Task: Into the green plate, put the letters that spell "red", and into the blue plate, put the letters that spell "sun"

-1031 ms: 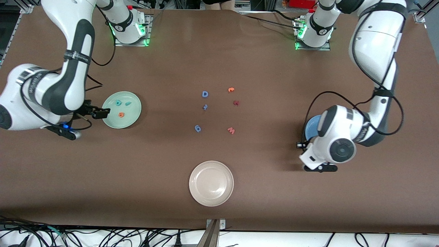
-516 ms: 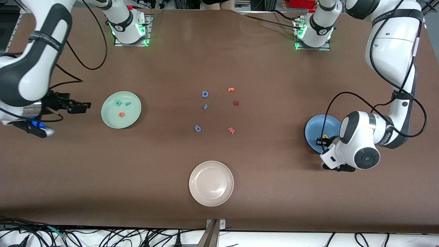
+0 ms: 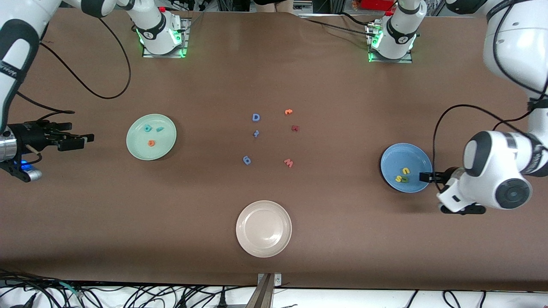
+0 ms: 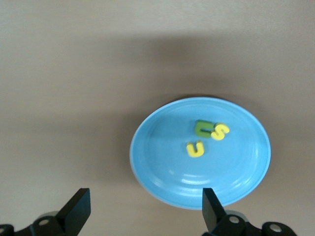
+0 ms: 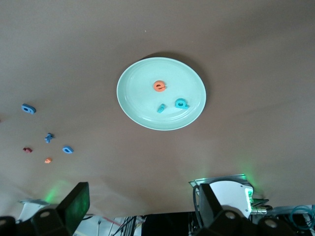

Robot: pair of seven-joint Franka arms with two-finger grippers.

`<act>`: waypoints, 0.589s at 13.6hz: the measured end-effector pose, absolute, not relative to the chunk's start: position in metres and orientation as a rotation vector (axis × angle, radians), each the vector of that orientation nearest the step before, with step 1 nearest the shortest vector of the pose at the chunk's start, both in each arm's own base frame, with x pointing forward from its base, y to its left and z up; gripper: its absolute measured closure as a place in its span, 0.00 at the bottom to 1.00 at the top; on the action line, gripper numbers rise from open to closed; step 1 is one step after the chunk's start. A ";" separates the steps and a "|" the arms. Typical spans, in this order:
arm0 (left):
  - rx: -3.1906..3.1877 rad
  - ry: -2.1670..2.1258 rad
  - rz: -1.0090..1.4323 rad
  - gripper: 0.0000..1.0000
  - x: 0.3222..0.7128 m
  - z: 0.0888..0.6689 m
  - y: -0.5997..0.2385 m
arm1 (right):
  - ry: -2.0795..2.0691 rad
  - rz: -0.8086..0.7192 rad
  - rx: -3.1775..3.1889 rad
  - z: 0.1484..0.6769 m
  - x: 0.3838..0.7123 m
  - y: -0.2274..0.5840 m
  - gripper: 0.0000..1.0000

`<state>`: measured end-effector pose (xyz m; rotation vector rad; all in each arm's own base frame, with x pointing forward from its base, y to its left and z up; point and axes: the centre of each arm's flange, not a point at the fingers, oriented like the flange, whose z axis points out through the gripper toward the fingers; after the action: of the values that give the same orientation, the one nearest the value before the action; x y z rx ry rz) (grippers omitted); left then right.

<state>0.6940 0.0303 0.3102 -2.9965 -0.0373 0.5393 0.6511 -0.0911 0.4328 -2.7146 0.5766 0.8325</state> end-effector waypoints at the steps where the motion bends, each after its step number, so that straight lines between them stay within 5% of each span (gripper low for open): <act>1: -2.996 -0.049 0.520 0.00 0.693 0.325 0.034 | 0.562 0.853 -2.740 0.431 0.654 -0.089 0.01; 8: -2.983 -0.130 0.325 0.00 0.668 0.447 0.061 | 0.324 0.711 -3.055 0.483 0.653 -0.044 0.00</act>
<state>0.6681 0.0612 0.4467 -2.9827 -0.1298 0.3250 0.6531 -0.0442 0.4828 -3.0548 0.3242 0.7110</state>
